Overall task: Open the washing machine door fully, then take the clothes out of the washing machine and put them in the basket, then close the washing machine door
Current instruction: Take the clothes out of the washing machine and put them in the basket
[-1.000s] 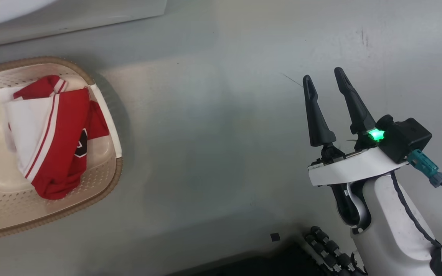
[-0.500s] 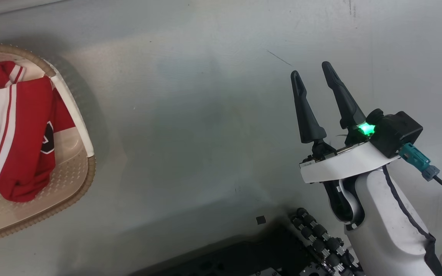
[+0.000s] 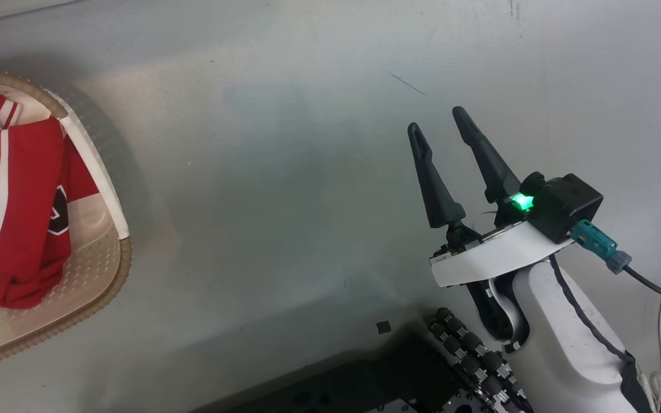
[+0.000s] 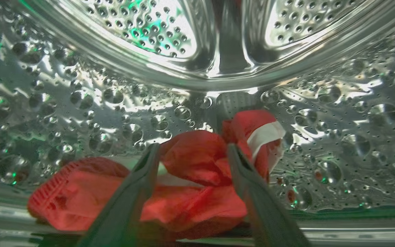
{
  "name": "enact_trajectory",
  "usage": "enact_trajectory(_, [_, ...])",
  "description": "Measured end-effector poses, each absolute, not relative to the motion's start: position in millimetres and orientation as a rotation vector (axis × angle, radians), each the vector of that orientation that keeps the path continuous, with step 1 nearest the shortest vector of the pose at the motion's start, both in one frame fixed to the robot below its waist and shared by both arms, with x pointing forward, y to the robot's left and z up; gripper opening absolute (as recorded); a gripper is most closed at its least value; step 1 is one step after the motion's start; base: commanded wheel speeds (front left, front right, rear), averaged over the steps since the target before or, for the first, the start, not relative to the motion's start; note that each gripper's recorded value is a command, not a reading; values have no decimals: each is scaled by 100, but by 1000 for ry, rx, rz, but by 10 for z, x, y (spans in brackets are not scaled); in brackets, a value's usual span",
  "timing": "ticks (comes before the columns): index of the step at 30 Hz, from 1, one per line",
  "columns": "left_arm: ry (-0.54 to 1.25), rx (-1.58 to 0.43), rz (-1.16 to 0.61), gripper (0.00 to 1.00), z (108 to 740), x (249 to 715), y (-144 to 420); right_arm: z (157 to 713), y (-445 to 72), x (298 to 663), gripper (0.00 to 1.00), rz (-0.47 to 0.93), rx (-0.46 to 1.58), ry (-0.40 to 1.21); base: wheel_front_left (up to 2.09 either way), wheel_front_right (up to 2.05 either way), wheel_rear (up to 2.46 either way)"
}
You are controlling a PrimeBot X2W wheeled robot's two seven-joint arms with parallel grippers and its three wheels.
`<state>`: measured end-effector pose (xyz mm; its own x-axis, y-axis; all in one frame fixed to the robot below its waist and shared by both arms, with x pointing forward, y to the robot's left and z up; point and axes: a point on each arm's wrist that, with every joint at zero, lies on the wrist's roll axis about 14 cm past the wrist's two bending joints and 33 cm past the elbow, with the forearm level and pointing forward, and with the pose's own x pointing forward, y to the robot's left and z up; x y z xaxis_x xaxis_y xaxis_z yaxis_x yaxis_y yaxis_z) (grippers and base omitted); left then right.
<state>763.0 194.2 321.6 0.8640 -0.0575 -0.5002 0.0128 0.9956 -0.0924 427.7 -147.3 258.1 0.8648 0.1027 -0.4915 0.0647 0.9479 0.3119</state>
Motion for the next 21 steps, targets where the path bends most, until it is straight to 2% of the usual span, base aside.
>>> enact_trajectory(7, [654, -45, -43, 100, 3033, 7565, 1905, 2598, -1469, 4264, 100, 21, 329, 530, 0, 0, 0])
enact_trajectory(21, [757, -8, -49, 100, 2957, 7596, 1888, 2528, -1416, 4201, 100, 27, 347, 558, 0, 0, 0])
